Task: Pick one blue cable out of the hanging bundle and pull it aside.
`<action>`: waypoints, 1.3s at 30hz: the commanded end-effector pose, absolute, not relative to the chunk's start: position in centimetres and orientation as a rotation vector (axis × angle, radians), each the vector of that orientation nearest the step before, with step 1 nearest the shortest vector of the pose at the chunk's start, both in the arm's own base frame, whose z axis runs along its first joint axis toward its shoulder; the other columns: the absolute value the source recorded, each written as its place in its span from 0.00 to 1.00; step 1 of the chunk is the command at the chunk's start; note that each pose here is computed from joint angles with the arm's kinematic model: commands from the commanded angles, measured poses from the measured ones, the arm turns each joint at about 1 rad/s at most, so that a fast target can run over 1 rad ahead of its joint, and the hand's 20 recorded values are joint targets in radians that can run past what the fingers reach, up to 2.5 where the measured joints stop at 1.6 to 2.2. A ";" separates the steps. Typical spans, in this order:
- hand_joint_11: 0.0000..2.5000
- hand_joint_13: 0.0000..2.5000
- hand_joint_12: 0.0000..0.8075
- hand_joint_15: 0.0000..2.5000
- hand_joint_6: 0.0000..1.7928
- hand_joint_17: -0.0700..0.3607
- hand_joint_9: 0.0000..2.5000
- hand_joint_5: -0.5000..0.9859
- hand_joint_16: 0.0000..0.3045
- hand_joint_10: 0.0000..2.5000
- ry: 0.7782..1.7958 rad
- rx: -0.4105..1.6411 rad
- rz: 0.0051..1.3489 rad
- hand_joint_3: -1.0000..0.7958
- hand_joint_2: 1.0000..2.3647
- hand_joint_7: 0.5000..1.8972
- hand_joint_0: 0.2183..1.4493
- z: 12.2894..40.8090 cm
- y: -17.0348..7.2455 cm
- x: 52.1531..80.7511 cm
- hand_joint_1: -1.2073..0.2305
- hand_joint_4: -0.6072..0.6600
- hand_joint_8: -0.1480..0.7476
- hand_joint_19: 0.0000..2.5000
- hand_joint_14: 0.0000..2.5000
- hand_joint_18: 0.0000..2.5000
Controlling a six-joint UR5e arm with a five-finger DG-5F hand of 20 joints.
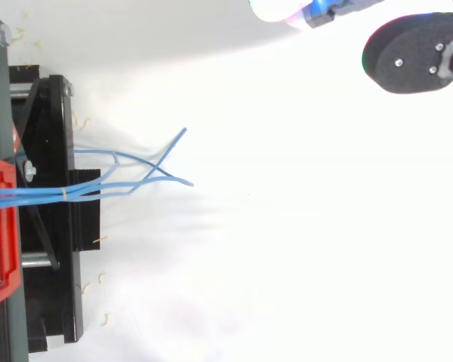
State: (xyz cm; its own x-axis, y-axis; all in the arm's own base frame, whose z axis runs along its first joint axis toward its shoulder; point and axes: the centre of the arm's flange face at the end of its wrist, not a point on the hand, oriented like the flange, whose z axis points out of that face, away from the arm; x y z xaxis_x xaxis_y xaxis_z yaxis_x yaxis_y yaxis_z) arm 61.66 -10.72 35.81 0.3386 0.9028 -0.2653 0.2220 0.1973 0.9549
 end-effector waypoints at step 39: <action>0.00 0.09 0.49 0.00 0.28 0.49 0.19 0.20 0.21 0.00 1.070 1.271 0.642 0.28 0.00 0.16 0.22 28.1 -9.1 66.6 0.44 0.74 0.49 0.07 0.00 0.06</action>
State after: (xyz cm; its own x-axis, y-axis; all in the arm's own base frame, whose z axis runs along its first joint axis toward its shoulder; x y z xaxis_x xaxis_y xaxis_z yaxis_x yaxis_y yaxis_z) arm 66.15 -9.31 28.58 0.4036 0.8701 -0.2829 0.1809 0.2272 0.9569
